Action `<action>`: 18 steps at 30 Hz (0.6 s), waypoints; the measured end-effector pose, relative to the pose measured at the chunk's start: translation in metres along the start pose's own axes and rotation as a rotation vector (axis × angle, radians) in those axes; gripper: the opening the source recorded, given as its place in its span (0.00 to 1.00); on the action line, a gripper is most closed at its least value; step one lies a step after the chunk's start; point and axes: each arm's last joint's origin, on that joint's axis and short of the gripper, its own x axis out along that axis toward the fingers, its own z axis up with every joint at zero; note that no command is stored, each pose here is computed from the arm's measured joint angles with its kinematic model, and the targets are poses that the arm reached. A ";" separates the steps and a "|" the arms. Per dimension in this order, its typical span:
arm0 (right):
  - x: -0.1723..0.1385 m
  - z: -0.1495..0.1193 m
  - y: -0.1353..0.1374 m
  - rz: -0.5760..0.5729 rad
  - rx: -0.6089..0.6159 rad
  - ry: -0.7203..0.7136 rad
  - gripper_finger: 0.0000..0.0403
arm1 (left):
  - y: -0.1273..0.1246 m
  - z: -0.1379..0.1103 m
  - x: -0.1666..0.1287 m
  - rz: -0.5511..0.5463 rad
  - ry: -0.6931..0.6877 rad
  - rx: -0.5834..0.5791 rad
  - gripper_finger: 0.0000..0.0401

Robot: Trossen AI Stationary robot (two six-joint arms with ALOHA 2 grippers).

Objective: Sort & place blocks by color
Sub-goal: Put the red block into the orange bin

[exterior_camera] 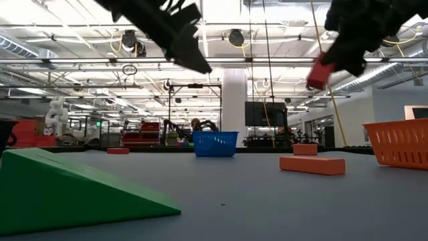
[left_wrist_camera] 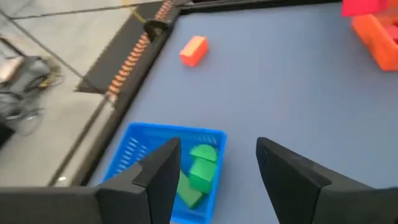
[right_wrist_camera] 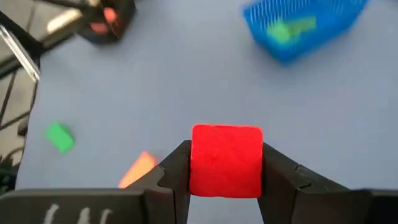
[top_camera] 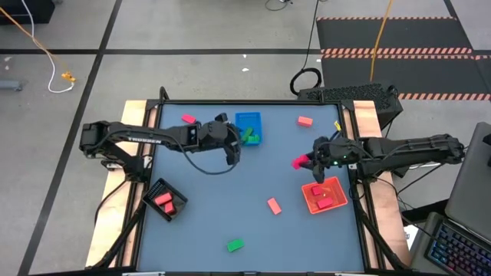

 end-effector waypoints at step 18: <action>-0.009 -0.032 0.000 0.228 0.484 0.637 0.30 | 0.044 -0.039 0.019 0.023 -0.113 -0.104 0.53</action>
